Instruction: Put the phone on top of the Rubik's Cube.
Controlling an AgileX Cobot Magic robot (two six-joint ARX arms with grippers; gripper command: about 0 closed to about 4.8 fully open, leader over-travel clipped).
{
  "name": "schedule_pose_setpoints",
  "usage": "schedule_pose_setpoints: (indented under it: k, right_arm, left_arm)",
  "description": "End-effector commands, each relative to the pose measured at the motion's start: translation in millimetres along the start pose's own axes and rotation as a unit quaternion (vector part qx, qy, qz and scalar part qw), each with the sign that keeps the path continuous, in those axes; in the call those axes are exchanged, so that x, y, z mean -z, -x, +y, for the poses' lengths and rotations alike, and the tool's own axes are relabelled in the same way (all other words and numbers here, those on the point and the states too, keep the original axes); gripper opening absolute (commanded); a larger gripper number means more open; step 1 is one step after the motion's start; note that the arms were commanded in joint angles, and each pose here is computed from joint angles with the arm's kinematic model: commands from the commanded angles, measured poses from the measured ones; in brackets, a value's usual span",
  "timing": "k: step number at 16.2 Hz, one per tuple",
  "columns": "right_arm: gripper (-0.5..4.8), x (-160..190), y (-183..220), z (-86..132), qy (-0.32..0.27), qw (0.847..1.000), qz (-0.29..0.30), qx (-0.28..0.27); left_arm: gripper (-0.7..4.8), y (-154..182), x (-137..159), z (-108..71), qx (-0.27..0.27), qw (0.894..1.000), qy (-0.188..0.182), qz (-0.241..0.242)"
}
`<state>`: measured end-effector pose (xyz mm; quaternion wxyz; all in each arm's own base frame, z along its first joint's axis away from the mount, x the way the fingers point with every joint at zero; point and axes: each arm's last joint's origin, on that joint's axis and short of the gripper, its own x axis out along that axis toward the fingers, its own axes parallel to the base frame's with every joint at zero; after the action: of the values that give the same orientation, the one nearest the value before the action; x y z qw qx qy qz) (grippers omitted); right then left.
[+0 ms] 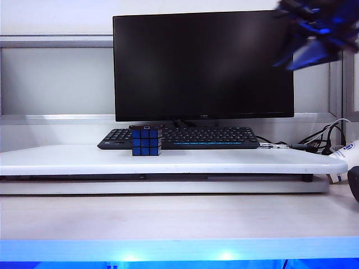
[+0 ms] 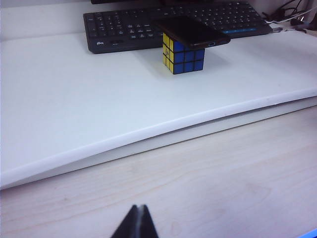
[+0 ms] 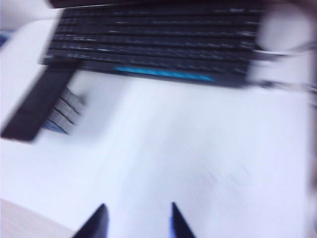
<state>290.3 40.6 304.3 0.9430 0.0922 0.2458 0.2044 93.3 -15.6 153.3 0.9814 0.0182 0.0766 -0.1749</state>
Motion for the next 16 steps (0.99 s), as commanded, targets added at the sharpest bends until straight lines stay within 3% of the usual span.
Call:
schedule_pose_setpoints:
  k: [1,6,11,16]
  right_arm:
    - [1.49,32.1,30.5,4.9,0.015,0.999,-0.042,0.031]
    - [-0.08,73.4,70.4,11.1,0.031,0.994,-0.073,0.069]
    - [-0.08,113.6,95.9,15.1,0.049,0.993,-0.087,0.07]
    - [-0.08,176.5,111.6,10.1,0.016,0.986,-0.134,0.1]
  left_arm:
    - [-0.06,0.0,1.7,-0.3,0.005,1.0,0.002,0.009]
    - [-0.06,0.0,1.8,-0.2,0.004,1.0,0.002,0.009]
    - [-0.05,0.0,1.8,-0.2,0.003,1.0,0.004,0.009]
    - [-0.06,0.0,1.8,0.0,0.0,1.0,0.005,0.009]
